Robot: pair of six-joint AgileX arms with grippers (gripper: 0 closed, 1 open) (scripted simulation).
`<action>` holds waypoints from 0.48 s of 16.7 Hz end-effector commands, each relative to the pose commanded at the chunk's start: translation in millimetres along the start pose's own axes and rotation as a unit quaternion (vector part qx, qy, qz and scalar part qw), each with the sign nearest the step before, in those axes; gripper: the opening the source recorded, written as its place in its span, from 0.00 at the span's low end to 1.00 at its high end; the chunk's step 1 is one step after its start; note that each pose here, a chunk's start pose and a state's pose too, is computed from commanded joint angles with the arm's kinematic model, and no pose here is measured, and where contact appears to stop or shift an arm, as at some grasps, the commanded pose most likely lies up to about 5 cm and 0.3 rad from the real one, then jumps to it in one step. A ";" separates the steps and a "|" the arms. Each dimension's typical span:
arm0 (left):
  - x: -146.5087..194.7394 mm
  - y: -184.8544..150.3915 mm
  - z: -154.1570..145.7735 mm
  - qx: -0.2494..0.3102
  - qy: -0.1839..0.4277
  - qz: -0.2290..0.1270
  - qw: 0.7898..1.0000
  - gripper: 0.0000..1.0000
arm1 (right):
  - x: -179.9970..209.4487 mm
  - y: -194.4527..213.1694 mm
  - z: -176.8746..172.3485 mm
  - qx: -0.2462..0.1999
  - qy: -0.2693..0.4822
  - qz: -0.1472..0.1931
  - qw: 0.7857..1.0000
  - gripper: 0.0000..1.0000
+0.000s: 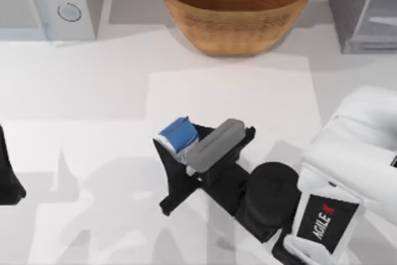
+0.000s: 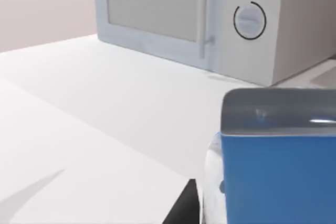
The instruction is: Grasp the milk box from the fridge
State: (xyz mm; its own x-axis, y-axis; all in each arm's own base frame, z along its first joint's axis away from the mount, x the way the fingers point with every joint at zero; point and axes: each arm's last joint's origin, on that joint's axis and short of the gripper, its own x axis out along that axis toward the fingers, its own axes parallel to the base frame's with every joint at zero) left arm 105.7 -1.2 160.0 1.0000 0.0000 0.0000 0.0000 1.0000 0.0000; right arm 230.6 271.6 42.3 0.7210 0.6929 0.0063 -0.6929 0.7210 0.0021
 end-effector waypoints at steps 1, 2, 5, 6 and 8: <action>0.0 0.0 0.0 0.000 0.000 0.000 1.000 1.00 | 0.0 0.0 0.0 0.000 0.000 0.000 1.000 0.00; 0.0 0.0 0.0 0.000 0.000 0.000 1.000 1.00 | 0.0 0.0 0.0 0.000 0.000 0.000 1.000 0.00; 0.0 0.0 0.0 0.000 0.000 0.000 1.000 1.00 | 0.0 0.0 0.0 0.000 0.000 0.000 1.000 0.23; 0.0 0.0 0.0 0.000 0.000 0.000 1.000 1.00 | 0.0 0.0 0.0 0.000 0.000 0.000 1.000 0.30; 0.0 0.0 0.0 0.000 0.000 0.000 1.000 1.00 | 0.0 0.0 0.0 0.000 0.000 0.000 1.000 0.45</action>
State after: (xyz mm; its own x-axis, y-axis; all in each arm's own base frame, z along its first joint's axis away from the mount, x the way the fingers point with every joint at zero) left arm 105.7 -1.2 160.0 1.0000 0.0000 0.0000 0.0000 1.0000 0.0000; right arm 230.6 271.6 42.3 0.7210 0.6929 0.0063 -0.6929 0.7210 0.0021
